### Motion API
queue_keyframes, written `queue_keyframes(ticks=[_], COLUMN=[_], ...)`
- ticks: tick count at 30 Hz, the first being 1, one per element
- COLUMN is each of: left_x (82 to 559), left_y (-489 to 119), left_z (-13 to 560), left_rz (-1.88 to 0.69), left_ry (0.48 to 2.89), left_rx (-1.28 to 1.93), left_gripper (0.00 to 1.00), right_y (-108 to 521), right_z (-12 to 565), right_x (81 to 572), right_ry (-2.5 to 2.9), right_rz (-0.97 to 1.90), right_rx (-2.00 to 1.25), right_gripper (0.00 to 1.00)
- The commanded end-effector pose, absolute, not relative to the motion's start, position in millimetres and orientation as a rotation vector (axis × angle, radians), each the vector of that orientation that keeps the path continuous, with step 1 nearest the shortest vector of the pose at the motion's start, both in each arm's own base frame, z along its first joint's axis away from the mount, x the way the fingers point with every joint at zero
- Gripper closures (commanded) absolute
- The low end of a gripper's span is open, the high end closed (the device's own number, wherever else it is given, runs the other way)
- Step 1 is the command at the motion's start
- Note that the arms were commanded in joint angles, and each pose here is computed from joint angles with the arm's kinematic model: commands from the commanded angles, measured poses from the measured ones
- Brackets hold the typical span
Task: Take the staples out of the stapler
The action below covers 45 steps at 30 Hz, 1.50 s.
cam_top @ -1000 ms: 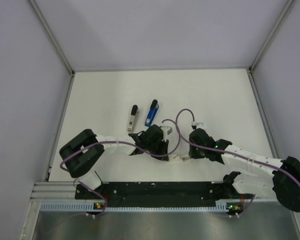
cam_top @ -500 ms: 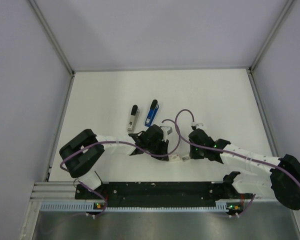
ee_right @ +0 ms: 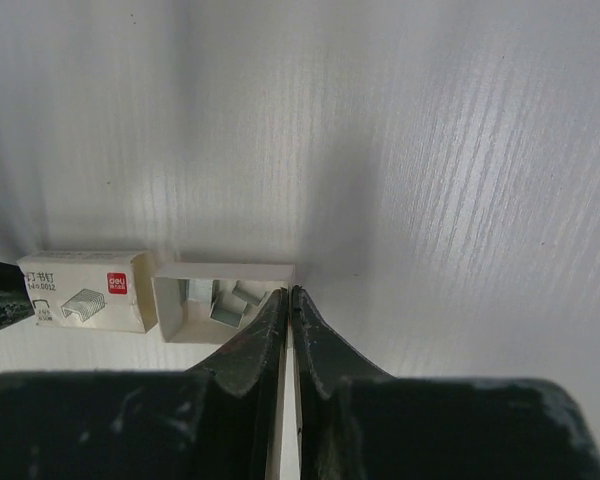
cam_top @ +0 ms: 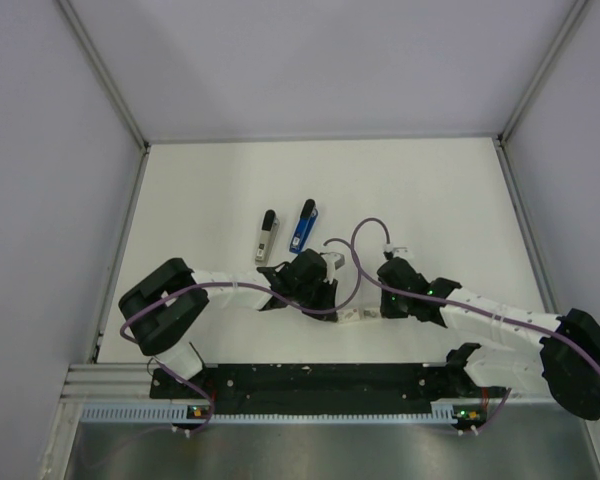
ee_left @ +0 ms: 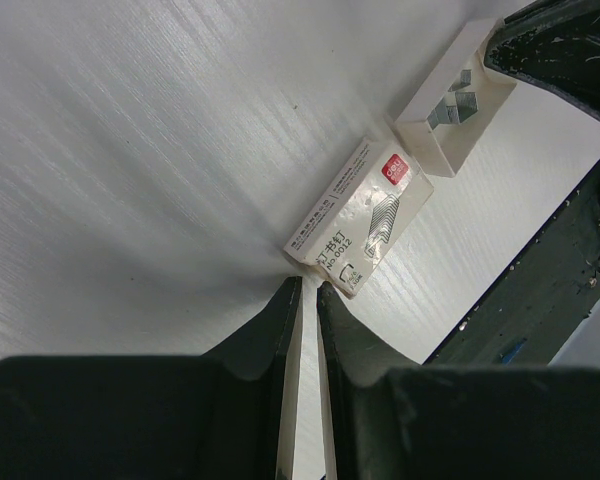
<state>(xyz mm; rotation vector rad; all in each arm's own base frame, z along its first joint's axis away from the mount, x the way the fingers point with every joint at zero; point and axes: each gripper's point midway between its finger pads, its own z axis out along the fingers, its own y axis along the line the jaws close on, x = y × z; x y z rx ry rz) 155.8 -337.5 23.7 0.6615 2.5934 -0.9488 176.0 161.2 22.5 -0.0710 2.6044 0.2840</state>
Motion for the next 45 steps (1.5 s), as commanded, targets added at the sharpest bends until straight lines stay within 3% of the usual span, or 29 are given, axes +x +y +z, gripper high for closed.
queue_keyframes(ticks=[1, 45], left_x=[155, 159], left_y=[-341, -349], left_z=[30, 39], left_rz=[-0.981, -0.991], left_ry=[2.551, 2.514], left_rx=[0.688, 0.735], left_gripper=[0.83, 0.81], right_y=[165, 181], right_z=[31, 39], right_x=[185, 190], right_ry=[2.573, 2.553], right_rz=[0.304, 0.346], right_rx=[-0.017, -0.028], right_gripper=[0.96, 0.92])
